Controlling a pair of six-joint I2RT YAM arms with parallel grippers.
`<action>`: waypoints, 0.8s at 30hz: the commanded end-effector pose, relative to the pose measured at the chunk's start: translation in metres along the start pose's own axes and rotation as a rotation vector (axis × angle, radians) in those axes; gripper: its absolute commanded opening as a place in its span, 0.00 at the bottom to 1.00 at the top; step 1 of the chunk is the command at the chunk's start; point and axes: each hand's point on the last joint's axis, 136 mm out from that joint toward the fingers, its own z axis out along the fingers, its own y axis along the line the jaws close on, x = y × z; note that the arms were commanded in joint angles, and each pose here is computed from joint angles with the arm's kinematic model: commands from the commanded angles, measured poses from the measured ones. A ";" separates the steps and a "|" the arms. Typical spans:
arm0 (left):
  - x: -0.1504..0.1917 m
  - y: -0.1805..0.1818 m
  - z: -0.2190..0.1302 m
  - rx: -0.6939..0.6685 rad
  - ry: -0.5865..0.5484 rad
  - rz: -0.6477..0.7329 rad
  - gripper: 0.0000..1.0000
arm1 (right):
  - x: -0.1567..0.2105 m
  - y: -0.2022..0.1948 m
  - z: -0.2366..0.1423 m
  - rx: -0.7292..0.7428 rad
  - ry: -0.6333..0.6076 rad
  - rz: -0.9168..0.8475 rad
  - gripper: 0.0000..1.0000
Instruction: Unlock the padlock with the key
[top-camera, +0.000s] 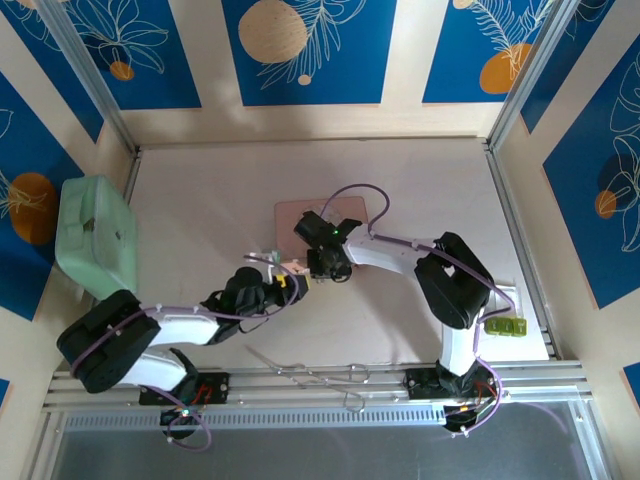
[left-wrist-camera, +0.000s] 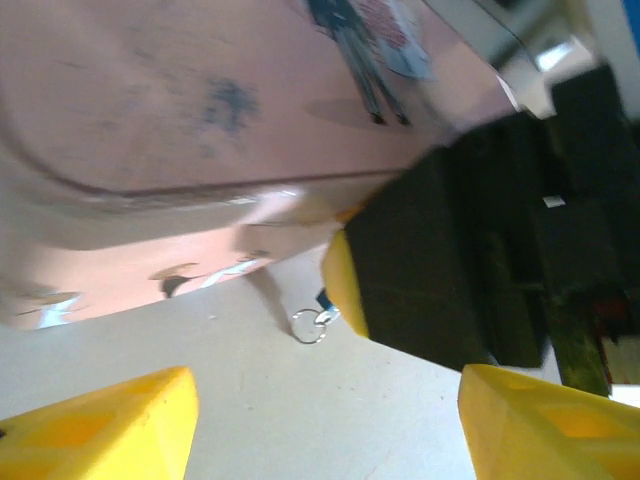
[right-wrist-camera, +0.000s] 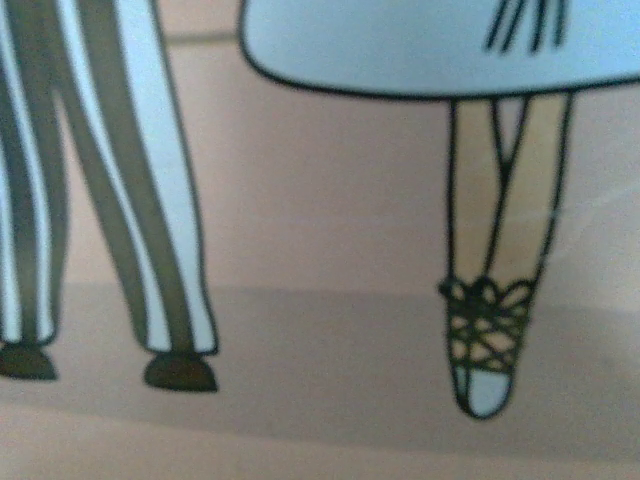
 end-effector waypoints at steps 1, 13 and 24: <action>0.008 -0.010 0.003 0.059 -0.014 0.042 0.59 | 0.008 0.008 -0.006 -0.041 0.081 0.010 0.27; 0.032 -0.014 0.027 0.130 0.016 0.033 0.55 | 0.017 0.007 -0.002 -0.083 0.199 0.052 0.27; 0.038 -0.006 0.057 0.100 0.046 0.010 0.47 | 0.016 0.007 -0.002 -0.107 0.220 0.075 0.27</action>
